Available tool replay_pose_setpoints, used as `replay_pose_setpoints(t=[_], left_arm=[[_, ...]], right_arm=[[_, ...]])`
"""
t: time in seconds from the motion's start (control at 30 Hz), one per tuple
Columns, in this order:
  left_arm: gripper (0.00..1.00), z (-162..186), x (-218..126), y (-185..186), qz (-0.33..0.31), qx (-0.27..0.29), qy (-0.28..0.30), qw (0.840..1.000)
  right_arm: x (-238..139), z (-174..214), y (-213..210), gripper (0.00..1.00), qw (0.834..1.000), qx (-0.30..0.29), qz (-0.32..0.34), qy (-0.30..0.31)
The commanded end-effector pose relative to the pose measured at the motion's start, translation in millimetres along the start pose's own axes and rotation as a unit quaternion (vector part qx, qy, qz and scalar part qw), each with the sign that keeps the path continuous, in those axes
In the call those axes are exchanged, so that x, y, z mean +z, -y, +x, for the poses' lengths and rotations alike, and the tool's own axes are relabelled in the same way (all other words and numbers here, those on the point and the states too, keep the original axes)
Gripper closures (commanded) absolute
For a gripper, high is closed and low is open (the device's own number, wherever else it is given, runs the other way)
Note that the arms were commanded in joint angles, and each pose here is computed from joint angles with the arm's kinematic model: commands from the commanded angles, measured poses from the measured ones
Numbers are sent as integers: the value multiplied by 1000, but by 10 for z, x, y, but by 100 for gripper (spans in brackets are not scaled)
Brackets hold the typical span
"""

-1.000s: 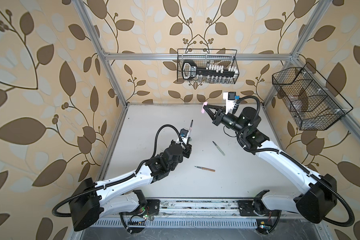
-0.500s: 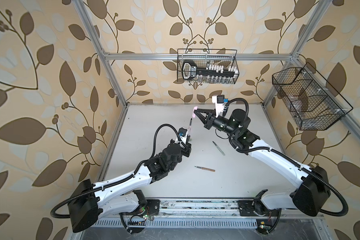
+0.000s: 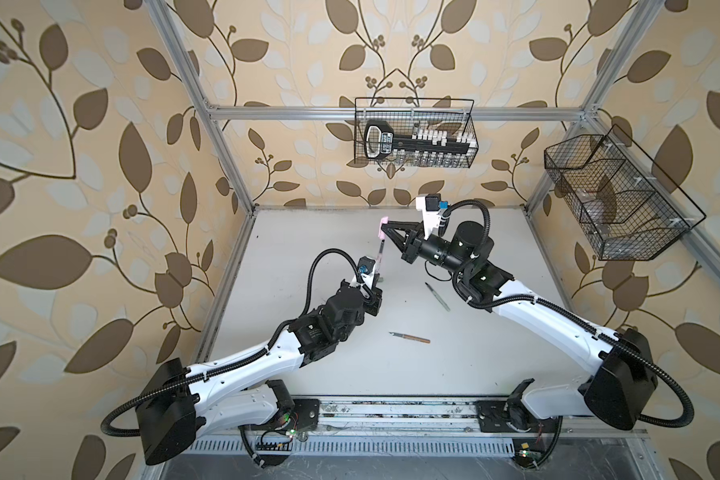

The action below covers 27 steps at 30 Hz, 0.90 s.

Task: Insert the pens into the pen caps
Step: 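Move the pink cap above the pen nib with the right gripper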

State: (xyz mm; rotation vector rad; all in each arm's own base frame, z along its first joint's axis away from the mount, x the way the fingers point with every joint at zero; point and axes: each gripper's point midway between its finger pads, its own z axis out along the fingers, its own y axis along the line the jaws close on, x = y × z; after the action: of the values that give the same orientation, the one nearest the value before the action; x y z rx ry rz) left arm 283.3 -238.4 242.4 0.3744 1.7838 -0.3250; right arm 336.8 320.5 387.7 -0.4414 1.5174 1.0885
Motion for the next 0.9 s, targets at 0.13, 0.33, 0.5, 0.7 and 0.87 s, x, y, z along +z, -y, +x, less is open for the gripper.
replay_pose_setpoints(t=[0.13,0.33,0.5,0.7,0.87], left_arm=[[100,-289,-49,50,6,-21,31,999],[100,-304,-68,40,6,-24,34,999],[100,-286,-52,23,0,-25,31,999],[100,-294,-41,28,-1,-29,28,999],[100,-294,-56,20,-1,-31,27,999]], right_arm=[[-32,19,83,100,1000,-13,25,6],[-38,58,90,100,1000,-9,23,2],[-56,95,81,100,1000,-7,23,-2],[-68,163,110,100,1000,-2,27,-4],[-79,158,113,100,999,-11,34,-1]])
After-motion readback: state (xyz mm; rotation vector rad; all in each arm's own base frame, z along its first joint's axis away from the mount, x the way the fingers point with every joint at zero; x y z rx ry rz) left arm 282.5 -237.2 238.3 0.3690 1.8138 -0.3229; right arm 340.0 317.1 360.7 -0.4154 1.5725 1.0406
